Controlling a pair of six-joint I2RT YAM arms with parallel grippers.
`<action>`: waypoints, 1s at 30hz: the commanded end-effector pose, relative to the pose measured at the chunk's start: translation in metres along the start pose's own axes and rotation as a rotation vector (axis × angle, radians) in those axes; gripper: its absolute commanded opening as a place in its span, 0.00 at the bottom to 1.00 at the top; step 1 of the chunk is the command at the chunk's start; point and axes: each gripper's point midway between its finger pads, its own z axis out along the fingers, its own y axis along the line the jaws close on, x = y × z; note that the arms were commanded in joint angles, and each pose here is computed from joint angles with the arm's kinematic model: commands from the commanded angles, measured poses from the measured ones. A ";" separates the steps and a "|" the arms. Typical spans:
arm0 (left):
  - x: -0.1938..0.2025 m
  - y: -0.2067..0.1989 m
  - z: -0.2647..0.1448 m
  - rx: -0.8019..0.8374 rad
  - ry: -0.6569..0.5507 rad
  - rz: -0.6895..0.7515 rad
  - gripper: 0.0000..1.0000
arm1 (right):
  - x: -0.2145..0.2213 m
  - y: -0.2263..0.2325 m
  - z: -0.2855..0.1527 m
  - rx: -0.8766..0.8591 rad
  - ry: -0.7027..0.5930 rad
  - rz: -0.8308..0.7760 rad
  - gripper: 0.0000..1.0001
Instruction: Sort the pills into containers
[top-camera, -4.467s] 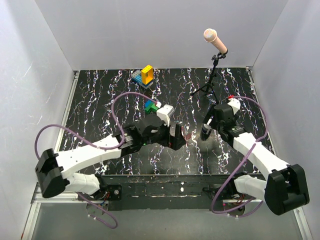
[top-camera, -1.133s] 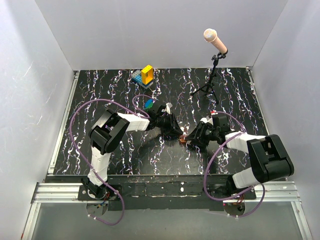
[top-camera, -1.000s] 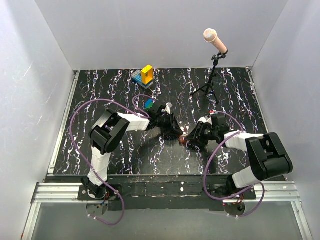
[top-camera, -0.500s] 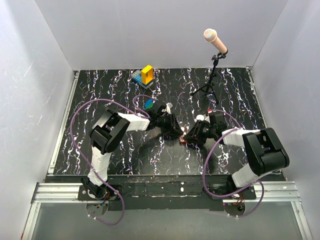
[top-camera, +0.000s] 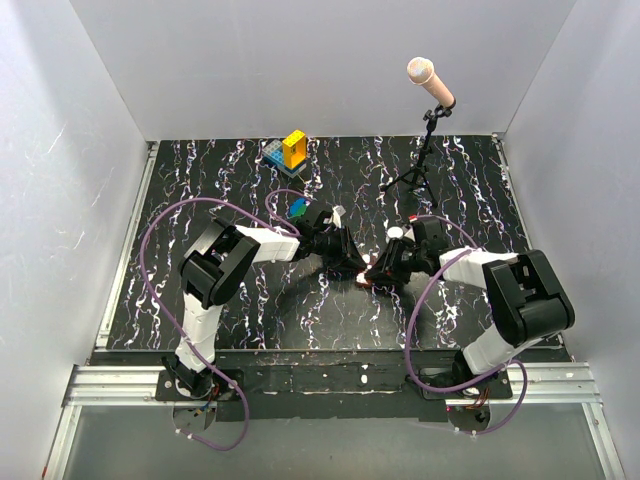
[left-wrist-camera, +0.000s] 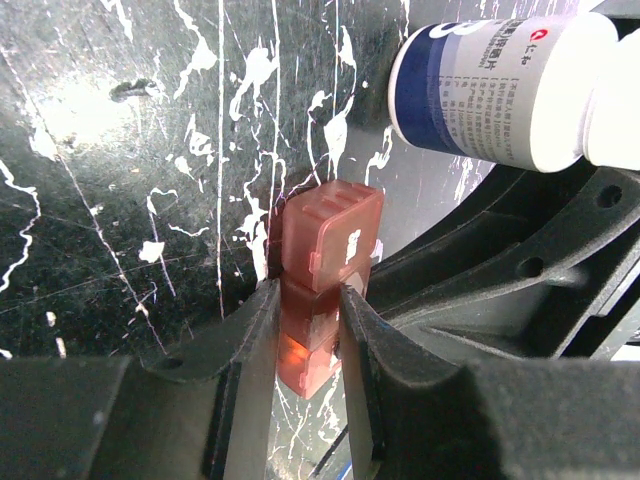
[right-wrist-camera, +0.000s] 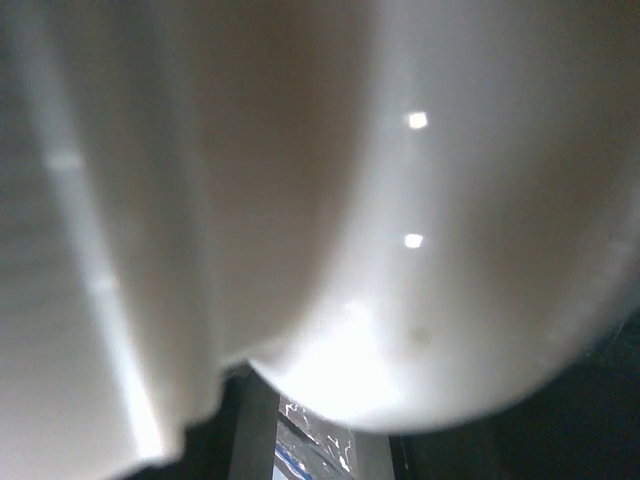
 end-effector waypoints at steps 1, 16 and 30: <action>0.038 0.059 0.011 -0.202 0.087 -0.052 0.13 | 0.009 -0.028 0.008 0.177 0.026 -0.036 0.33; 0.040 0.060 0.012 -0.204 0.092 -0.052 0.12 | 0.014 -0.033 0.011 0.330 0.052 -0.129 0.29; 0.041 0.063 0.012 -0.210 0.093 -0.053 0.13 | -0.009 0.032 -0.028 0.204 -0.059 -0.213 0.37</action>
